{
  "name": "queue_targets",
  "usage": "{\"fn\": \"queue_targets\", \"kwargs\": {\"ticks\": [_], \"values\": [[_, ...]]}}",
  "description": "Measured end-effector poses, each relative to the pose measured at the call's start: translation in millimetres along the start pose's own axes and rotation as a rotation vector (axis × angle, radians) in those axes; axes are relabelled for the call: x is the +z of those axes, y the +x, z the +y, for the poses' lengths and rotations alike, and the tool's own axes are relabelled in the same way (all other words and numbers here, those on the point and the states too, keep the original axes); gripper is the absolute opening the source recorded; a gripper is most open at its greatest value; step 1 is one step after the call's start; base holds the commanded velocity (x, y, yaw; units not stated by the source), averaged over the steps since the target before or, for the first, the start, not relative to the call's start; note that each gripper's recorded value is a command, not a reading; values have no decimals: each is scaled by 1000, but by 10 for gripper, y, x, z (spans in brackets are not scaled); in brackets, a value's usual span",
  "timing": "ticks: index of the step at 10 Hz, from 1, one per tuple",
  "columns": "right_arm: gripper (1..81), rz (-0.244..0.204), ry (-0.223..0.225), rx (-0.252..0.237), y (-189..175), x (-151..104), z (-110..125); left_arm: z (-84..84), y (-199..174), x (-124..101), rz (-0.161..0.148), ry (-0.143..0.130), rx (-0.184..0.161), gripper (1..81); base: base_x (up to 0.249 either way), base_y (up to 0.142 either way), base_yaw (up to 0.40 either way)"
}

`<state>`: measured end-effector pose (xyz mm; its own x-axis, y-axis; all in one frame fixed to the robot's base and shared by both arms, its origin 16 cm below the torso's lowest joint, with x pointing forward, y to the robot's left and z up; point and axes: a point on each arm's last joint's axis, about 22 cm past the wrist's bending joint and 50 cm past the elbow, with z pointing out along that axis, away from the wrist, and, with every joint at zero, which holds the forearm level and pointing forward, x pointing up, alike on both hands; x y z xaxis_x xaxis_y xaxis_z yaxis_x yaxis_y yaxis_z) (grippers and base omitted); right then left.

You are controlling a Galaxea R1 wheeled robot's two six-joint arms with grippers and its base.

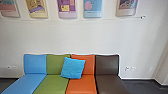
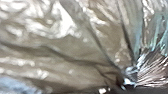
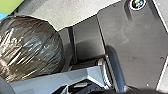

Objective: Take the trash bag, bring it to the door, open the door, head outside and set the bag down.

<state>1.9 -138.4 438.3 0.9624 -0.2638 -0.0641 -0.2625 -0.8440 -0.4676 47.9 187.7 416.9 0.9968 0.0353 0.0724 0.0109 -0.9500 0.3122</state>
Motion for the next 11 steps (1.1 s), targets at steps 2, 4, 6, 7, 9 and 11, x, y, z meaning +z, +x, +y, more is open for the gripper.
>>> {"fn": "queue_targets", "kwargs": {"ticks": [2, 4, 6, 7, 9, 11], "values": [[811, -19, -13, 9, -196, -30, 58, 3, -182, -30, -18, 2, -6, 10, 0, 0, 0], [811, -34, -22, 15, -323, -56, 105, 2, -341, -49, -37, 3, -13, 10, 0, 0, 0], [811, -32, -23, 13, -312, -56, 107, 2, -340, -51, -37, 4, -13, 10, 0, 0, 0], [811, -25, -25, 9, -284, -52, 108, -6, -290, -52, -30, 5, -10, 10, 0, 0, 0], [811, 18, -17, -22, -88, -19, 39, -28, -116, -55, 5, 18, 7, 10, 0, 0, 0], [811, 27, -19, -30, -83, -3, 28, -28, -106, -45, 12, 33, 13, 10, 0, 0, 0]]}}
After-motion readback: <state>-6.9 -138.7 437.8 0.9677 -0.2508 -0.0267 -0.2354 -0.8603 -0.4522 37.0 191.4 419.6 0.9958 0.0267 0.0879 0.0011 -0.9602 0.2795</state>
